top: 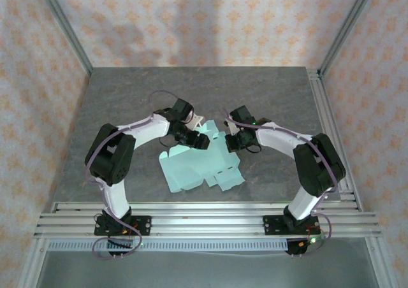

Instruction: Fold the paper box

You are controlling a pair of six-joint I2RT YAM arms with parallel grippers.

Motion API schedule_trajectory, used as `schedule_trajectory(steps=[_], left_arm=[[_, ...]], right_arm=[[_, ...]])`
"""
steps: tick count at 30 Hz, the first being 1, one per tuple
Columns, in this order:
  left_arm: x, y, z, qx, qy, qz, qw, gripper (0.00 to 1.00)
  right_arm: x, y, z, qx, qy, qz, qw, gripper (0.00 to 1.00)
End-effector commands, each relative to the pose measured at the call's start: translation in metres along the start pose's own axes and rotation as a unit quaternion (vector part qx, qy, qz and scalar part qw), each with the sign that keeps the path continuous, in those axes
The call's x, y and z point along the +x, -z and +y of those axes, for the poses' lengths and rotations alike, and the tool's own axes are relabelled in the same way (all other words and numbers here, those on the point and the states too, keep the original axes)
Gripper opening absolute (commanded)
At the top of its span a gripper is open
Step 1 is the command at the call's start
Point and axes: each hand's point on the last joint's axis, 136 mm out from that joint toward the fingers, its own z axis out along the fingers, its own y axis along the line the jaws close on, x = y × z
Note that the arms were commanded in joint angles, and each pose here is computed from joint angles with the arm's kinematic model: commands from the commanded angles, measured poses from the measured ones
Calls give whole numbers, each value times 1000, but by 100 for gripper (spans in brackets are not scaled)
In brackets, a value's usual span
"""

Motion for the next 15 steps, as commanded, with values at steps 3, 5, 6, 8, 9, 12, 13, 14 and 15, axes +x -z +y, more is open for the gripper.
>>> schedule_trajectory(steps=[3, 5, 6, 8, 9, 12, 13, 14, 15], left_arm=[[15, -8, -4, 12, -4, 20, 1000, 72], [17, -14, -1, 10, 1, 27, 1000, 72], [17, -15, 0, 9, 4, 28, 1000, 73], [14, -16, 1, 8, 6, 23, 1000, 73], [11, -13, 0, 7, 5, 15, 1000, 74], [-3, -1, -6, 2, -1, -21, 1000, 77], [-9, 5, -8, -2, -2, -38, 999, 79], [-15, 13, -10, -6, -4, -57, 998, 81], [-20, 19, -11, -12, -4, -73, 997, 84]], right_arm=[[-9, 2, 0, 10, 3, -4, 1000, 0], [-8, 1, 0, 10, 3, -3, 1000, 0], [-9, 1, -1, 10, 2, -2, 1000, 0], [-9, 3, -1, 12, 3, -4, 1000, 0], [-10, 4, -1, 13, 3, -5, 1000, 0], [-11, 9, -1, 16, 4, -9, 1000, 0], [-10, 10, -2, 18, 4, -10, 1000, 0], [-10, 11, -2, 18, 4, -11, 1000, 0], [-10, 12, -2, 19, 4, -13, 1000, 0]])
